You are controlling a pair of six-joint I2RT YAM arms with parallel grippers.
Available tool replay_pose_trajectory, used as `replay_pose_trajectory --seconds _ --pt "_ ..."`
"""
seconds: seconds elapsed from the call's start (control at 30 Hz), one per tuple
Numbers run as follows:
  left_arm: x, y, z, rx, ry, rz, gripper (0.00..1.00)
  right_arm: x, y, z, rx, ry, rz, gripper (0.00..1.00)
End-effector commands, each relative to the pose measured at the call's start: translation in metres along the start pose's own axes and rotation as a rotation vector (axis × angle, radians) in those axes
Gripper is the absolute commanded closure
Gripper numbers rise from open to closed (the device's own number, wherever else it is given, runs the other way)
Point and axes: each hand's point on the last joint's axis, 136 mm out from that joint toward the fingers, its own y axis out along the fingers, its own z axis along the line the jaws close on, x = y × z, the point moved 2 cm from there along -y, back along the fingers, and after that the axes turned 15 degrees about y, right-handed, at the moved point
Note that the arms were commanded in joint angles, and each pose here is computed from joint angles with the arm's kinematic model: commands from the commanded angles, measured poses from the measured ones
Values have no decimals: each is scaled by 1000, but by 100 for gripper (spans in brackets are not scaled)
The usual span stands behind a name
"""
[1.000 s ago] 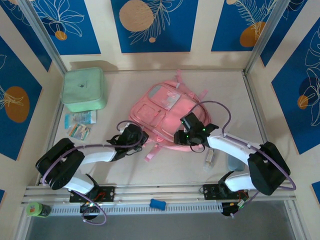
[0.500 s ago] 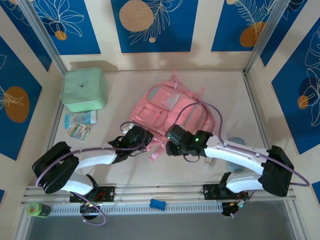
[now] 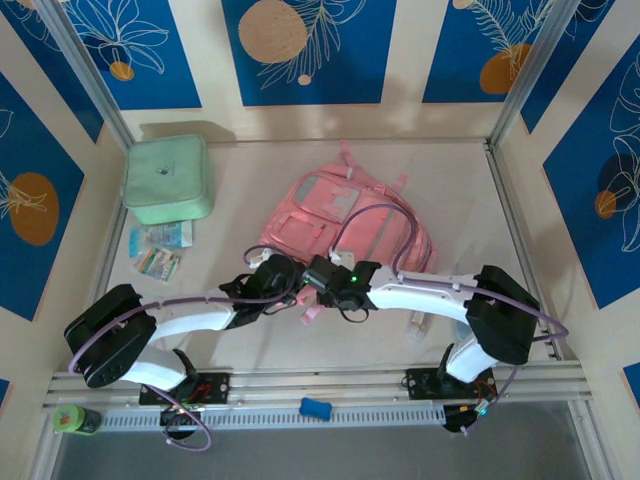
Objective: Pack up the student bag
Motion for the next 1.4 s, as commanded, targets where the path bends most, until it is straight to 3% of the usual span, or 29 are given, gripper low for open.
replay_pose_trajectory --seconds 0.0,0.3,0.43,0.83,1.37 --pt "7 -6 -28 -95 -18 -44 100 16 -4 -7 -87 96 -94 63" --pt "9 -8 -29 -100 3 -55 100 -1 -17 -46 -129 45 1 68" --pt "8 -8 -30 -102 10 -53 100 -11 -21 -34 -66 -14 32 72" --pt "9 -8 -32 -105 13 -57 100 -22 5 -4 -30 -112 90 60" --pt "9 -7 -29 -89 24 -57 100 23 -9 -22 -66 -86 -120 59"
